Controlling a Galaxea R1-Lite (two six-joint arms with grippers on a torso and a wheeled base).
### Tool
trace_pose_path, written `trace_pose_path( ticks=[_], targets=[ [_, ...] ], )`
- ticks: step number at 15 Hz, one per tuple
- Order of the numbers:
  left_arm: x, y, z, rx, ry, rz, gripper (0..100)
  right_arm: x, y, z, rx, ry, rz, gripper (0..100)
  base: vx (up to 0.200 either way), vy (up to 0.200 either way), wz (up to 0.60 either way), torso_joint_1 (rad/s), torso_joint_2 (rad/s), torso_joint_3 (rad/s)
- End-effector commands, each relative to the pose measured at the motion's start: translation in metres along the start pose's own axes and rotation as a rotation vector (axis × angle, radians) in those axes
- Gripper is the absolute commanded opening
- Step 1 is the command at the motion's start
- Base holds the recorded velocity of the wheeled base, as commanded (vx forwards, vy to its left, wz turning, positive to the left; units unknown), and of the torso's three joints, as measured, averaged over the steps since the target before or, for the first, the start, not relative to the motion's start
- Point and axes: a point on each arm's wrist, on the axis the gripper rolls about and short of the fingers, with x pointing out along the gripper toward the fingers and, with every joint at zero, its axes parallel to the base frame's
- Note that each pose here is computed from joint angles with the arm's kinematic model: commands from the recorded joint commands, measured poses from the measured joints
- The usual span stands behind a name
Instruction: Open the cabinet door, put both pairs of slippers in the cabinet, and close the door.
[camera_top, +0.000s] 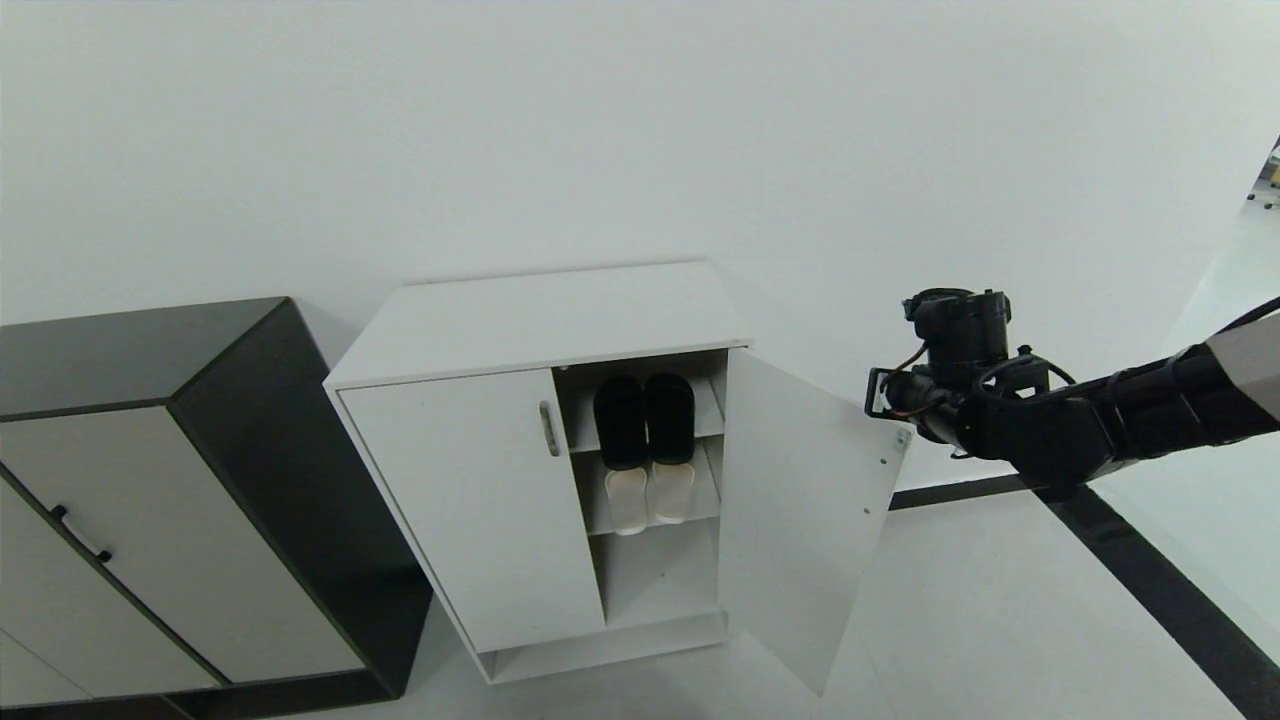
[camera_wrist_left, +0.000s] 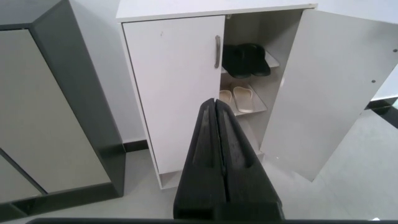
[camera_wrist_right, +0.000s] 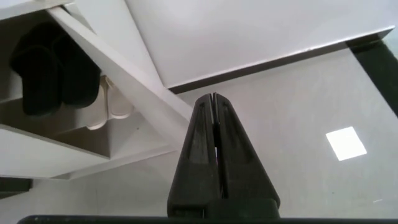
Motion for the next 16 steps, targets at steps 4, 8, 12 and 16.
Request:
trace_pose_path(
  ticks=[4, 8, 12, 16],
  targets=[
    [0.000, 0.000, 0.000, -0.002, 0.000, 0.000, 0, 0.026, -0.004, -0.016, -0.008, 0.037, -0.027, 0, 0.000, 0.000, 0.00, 0.000, 0.00, 0.000],
    [0.000, 0.000, 0.000, -0.005, 0.000, 0.000, 0, 0.031, -0.004, -0.022, -0.015, 0.052, -0.034, 0, 0.000, 0.000, 0.00, 0.000, 0.00, 0.000],
    [0.000, 0.000, 0.000, -0.005, 0.000, -0.001, 0, 0.025, -0.001, -0.024, -0.023, 0.059, -0.025, 0, 0.000, 0.000, 0.00, 0.000, 0.00, 0.000],
    [0.000, 0.000, 0.000, -0.005, -0.001, 0.000, 0, -0.011, 0.024, -0.028, -0.058, 0.069, 0.056, 0, 0.000, 0.000, 0.00, 0.000, 0.00, 0.000]
  ],
)
